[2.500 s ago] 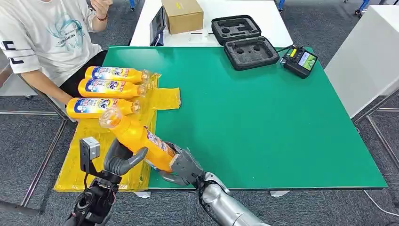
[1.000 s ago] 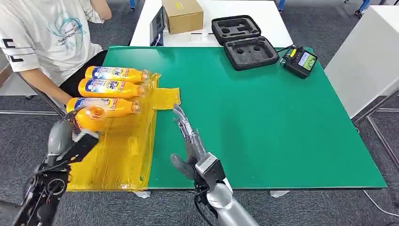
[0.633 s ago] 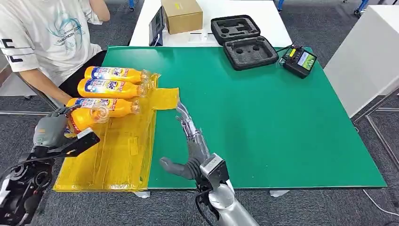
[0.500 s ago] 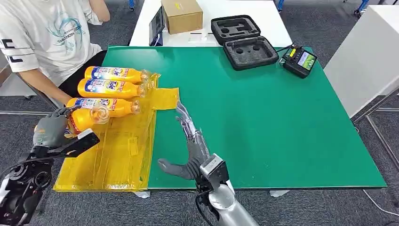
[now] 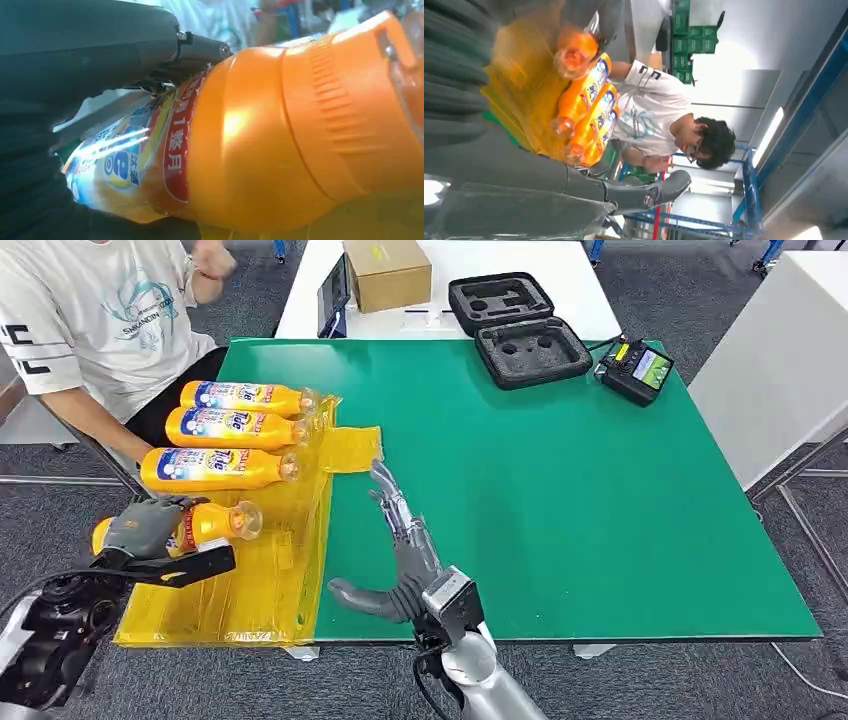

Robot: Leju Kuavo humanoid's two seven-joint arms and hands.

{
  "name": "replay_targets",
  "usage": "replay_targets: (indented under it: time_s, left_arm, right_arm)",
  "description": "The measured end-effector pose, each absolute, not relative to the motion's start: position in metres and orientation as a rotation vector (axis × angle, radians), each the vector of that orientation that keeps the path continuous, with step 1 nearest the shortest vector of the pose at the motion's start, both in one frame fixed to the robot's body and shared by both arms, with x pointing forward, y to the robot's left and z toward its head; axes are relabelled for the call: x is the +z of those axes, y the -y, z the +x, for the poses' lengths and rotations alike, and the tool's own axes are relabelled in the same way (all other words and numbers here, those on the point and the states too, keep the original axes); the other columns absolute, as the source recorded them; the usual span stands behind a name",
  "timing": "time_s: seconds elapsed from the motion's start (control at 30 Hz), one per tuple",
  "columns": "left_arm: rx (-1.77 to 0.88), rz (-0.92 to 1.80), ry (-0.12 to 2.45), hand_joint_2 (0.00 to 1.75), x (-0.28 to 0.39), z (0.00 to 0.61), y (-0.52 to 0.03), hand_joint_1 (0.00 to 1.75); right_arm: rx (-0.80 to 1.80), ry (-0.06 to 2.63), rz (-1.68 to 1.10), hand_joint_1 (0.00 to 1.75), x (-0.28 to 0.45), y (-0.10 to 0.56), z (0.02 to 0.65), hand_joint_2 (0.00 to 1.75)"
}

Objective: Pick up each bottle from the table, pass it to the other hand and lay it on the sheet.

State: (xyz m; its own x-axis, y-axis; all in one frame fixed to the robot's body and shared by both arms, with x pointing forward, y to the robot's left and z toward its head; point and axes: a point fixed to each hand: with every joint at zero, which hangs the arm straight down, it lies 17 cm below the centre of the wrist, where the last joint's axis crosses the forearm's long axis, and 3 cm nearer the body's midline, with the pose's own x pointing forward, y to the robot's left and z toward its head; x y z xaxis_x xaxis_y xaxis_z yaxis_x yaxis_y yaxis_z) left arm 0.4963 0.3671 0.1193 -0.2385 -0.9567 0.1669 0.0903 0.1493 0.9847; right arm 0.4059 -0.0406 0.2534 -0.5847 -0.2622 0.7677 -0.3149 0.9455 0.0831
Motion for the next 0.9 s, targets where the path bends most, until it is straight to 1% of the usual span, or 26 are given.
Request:
replay_targets:
  time_s: [0.33, 0.7, 0.9]
  left_arm:
    - [-1.505, 0.779, 1.261, 1.75, 0.076, 0.527, -0.332, 1.75]
    - [-1.565, 0.718, 1.228, 1.75, 0.068, 0.549, -0.299, 1.75]
    - [-1.582, 0.654, 1.195, 1.75, 0.061, 0.552, -0.291, 1.75]
  right_arm:
    - [0.098, 2.205, 0.44, 0.0, 0.251, 0.025, 0.404, 1.75]
    - [0.125, 2.202, 0.477, 0.0, 0.254, 0.011, 0.402, 1.75]
    - [0.142, 2.202, 0.495, 0.0, 0.256, 0.003, 0.402, 1.75]
